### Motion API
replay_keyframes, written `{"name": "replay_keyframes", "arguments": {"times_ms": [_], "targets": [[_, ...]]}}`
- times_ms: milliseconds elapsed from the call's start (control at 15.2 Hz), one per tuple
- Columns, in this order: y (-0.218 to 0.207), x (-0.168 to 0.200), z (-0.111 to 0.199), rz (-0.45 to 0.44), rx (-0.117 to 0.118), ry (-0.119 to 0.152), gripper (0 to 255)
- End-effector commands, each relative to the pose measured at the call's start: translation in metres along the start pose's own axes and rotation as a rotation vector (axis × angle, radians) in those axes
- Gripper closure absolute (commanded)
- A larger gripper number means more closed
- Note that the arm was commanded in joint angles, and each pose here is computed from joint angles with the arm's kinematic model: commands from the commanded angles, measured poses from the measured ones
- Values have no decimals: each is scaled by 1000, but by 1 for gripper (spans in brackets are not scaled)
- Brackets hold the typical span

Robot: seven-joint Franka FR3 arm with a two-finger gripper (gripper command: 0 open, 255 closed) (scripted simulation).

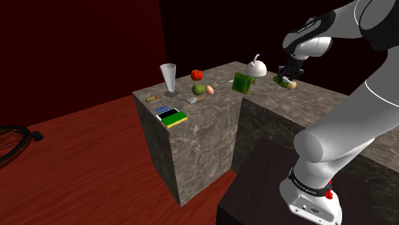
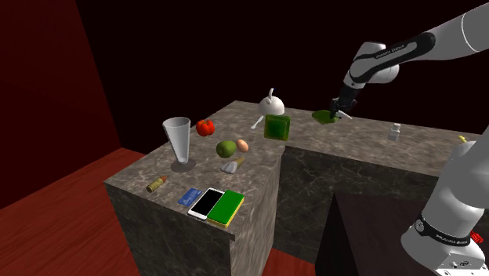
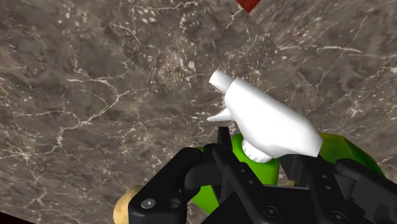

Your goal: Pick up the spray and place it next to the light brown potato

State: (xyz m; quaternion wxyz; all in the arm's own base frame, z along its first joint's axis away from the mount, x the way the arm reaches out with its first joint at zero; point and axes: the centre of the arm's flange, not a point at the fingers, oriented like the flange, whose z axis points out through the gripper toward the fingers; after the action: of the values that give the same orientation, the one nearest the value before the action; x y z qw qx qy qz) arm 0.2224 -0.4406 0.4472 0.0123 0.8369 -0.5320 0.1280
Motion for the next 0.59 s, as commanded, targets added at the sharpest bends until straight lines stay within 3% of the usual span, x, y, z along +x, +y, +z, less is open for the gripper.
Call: {"name": "replay_keyframes", "arguments": {"times_ms": [0, 528], "targets": [[24, 8, -3, -2, 0, 1, 255], [125, 39, -8, -2, 0, 1, 255]]}}
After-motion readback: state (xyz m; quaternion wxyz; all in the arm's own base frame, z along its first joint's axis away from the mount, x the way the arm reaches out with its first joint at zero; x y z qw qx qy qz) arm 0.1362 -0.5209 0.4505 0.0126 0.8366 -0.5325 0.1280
